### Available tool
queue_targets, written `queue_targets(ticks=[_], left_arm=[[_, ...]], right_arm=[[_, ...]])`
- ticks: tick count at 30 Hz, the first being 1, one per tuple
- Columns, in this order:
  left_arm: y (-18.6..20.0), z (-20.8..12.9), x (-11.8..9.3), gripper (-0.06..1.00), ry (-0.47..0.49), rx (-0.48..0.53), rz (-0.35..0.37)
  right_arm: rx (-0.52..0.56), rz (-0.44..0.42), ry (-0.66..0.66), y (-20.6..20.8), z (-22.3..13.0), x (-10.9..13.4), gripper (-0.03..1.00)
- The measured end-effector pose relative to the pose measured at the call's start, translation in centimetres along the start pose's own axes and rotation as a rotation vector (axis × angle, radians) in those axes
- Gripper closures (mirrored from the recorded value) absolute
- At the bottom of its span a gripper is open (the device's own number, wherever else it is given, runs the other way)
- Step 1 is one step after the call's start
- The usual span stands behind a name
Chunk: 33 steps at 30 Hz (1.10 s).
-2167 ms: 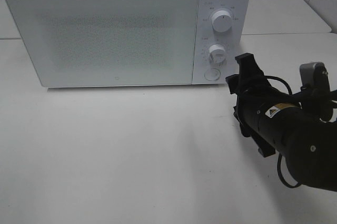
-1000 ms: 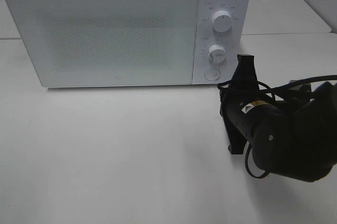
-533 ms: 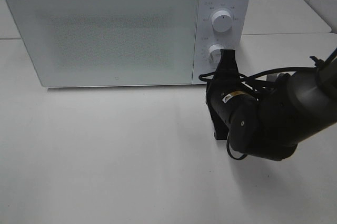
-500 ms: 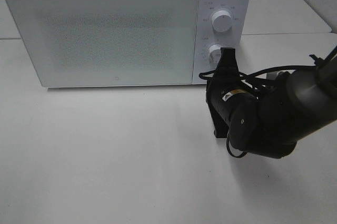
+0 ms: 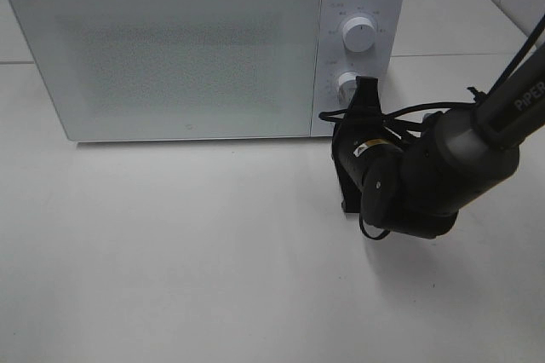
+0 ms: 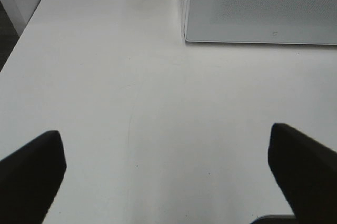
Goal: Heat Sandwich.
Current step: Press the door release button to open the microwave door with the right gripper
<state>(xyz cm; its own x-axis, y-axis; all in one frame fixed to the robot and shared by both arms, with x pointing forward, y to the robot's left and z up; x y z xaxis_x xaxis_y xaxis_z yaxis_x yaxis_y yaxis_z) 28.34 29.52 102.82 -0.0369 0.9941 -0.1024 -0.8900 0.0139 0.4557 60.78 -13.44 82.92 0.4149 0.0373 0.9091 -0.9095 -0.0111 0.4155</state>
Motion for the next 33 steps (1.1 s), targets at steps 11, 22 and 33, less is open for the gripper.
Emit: queue_targets(ticks=[11, 22, 33], left_arm=[[0.0, 0.0, 0.0, -0.02, 0.000, 0.000, 0.000], [0.0, 0.0, 0.0, -0.02, 0.000, 0.000, 0.000], [0.0, 0.0, 0.0, -0.02, 0.000, 0.000, 0.000]], right_arm=[[-0.010, 0.023, -0.007, -1.9, 0.5, 0.5, 0.97], [-0.013, 0.033, 0.010, -2.3, 0.9, 0.8, 0.97], [-0.015, 0.036, 0.002, -2.8, 0.9, 1.1, 0.97]])
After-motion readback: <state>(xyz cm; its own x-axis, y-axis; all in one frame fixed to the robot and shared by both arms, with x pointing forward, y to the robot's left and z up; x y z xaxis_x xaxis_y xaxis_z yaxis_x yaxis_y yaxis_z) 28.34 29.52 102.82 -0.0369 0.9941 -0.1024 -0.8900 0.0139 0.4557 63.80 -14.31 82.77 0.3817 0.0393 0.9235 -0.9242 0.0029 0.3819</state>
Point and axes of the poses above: a point on each arm's last joint axis where the gripper is mounted, y pointing back along that axis away from the gripper, x along the wrist's bending axis when the last joint is at zero, z = x × y, the point moved 6 cm from there along -y, pointing out along that axis toward the gripper, and after that the axes turned 5 degrees about y, right-handed, at the moved point
